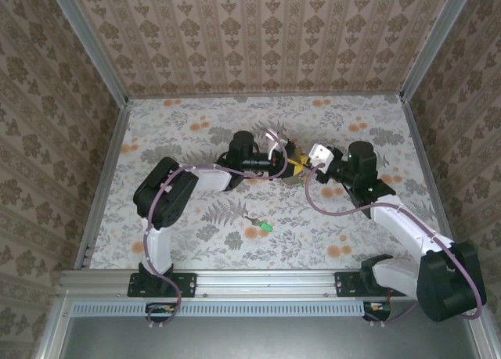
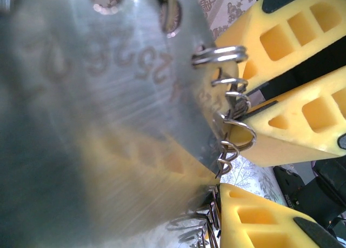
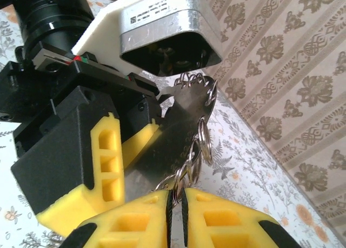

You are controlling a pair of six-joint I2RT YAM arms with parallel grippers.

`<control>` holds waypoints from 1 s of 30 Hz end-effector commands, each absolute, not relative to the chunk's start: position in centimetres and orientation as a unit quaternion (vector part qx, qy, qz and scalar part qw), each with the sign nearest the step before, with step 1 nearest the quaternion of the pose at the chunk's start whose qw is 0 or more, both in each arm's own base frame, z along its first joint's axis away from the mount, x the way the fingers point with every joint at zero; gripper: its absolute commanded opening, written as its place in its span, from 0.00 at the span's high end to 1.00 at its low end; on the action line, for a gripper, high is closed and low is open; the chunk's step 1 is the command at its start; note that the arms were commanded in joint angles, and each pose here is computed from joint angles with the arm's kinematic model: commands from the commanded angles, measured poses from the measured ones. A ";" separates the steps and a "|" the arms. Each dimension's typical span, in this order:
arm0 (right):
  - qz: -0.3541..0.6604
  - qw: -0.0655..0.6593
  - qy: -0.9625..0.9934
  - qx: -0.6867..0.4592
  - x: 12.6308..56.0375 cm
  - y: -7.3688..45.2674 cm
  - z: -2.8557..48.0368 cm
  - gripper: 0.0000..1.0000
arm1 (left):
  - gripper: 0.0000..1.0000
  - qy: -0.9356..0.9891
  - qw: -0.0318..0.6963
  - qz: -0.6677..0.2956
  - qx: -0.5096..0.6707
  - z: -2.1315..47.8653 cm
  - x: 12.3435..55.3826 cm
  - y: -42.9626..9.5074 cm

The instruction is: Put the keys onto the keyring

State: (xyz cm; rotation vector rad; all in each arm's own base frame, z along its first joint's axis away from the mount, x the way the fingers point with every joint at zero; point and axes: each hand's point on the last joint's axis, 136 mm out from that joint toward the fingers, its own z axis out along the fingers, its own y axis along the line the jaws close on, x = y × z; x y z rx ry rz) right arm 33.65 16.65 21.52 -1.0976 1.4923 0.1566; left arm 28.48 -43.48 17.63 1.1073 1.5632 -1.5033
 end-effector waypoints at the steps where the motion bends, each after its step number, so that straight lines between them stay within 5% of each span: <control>1: 0.059 0.618 0.640 -0.452 34.2 16.7 22.0 0.83 | 0.93 0.568 0.367 -0.584 0.449 19.6 27.7 -43.8; 11: 0.062 0.614 0.644 -0.453 34.4 16.8 21.8 0.96 | 0.93 0.568 0.367 -0.585 0.449 19.6 27.6 -43.8; 30: 0.041 0.616 0.651 -0.441 35.2 16.3 21.6 0.87 | 0.93 0.557 0.367 -0.586 0.460 19.8 27.2 -44.1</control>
